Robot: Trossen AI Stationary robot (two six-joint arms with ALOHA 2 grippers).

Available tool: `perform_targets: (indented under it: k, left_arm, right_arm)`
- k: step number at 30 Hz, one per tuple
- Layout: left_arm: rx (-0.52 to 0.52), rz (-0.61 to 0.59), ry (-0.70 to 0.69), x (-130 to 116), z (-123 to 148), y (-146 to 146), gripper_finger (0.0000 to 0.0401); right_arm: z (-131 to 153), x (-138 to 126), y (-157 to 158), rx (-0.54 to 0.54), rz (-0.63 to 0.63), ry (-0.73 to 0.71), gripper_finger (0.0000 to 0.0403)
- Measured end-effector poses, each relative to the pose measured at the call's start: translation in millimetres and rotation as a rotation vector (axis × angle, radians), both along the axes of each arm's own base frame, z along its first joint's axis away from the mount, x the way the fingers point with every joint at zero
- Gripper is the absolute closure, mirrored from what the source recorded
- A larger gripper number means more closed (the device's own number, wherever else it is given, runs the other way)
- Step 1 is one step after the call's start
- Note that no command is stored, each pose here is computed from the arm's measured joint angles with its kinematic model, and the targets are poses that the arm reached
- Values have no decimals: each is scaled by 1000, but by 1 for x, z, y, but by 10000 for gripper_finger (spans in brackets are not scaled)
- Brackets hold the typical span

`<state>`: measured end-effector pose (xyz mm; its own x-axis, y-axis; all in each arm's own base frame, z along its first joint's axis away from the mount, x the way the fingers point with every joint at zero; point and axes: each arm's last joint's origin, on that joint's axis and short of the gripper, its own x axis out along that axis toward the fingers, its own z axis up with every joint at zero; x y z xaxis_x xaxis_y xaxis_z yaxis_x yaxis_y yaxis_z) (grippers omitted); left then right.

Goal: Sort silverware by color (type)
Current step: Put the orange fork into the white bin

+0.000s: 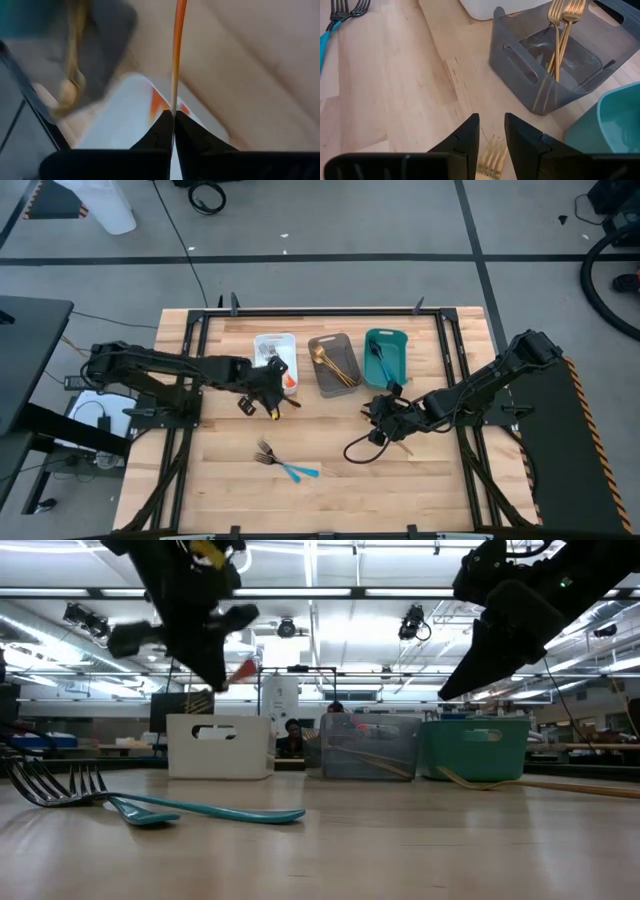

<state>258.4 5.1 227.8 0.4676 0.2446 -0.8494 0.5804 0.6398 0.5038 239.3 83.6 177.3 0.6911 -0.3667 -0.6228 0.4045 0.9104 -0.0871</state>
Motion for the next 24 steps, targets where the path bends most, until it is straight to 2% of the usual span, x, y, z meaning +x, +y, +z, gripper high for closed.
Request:
perform_targets:
  k: [3, 7, 13, 19, 24]
  left_arm:
    - [-51, -12, -81, -4, 13, 3, 385]
    - [-70, -10, -154, -8, 25, 14, 385]
    - [-103, -41, -189, -8, 28, 32, 385]
    - [-65, -16, -183, -12, 28, 53, 385]
    - [-144, -33, -219, -13, 27, 70, 385]
  right_arm:
    - [-2, -1, 1, 8, -1, -2, 300]
    - [-2, -2, 2, 16, -3, -7, 300]
    - [-1, -1, 4, 24, 1, -18, 300]
    - [-1, -2, 4, 24, 3, -20, 300]
    - [-1, -2, 4, 21, 6, -18, 300]
